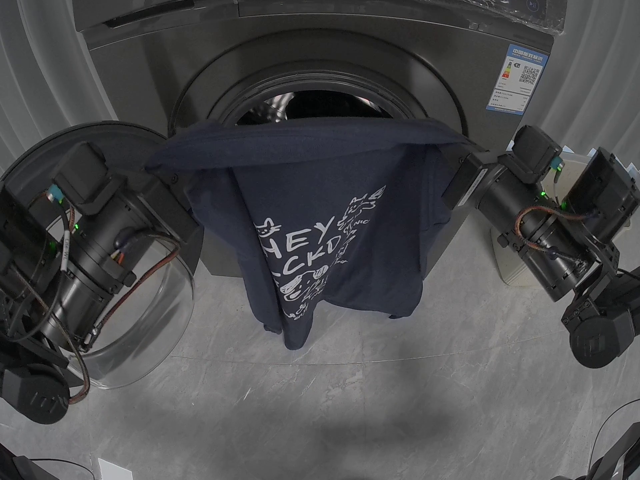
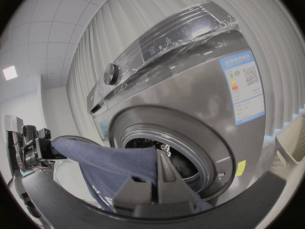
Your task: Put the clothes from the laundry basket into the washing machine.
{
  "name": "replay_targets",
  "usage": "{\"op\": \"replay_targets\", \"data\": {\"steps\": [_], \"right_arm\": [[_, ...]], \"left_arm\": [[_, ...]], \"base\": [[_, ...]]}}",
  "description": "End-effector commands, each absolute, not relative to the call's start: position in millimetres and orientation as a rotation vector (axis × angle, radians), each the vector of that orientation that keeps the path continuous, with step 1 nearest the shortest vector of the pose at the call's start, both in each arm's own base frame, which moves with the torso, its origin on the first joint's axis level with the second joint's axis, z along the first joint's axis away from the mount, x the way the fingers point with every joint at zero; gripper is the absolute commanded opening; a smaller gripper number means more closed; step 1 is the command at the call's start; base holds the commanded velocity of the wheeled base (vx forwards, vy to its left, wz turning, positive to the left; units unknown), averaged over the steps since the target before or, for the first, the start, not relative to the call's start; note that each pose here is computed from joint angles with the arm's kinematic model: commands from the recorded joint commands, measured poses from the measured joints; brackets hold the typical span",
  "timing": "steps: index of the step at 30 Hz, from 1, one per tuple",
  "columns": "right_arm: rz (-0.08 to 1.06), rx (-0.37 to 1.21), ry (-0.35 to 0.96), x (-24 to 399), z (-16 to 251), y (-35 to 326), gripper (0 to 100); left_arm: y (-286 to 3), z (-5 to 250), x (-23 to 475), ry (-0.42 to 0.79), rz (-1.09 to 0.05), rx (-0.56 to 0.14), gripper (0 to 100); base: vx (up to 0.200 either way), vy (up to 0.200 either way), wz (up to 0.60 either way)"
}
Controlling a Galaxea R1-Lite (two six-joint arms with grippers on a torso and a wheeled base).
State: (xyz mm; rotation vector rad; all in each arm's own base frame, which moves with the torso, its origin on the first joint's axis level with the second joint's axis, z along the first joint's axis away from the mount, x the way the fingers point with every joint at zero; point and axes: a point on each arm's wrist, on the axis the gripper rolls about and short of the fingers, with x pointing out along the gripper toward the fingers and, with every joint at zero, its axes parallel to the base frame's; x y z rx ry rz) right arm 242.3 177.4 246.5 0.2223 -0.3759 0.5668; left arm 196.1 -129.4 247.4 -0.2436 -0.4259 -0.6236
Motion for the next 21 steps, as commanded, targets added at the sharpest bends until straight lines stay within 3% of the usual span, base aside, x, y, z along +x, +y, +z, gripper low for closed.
{"op": "replay_targets", "data": {"steps": [1, 21], "right_arm": [[0.561, 0.234, -0.409, 236.9, 257.1, 171.8, 0], [0.556, 0.232, -0.432, 235.7, 261.3, 170.3, 0]], "left_arm": [[-119.0, 263.1, 181.8, -0.463, -0.621, -0.252, 0], [-117.6, 262.6, 178.4, -0.422, -0.623, -0.241, 0]], "base": [[0.0, 0.0, 0.0], [0.0, 0.0, 0.0]]}}
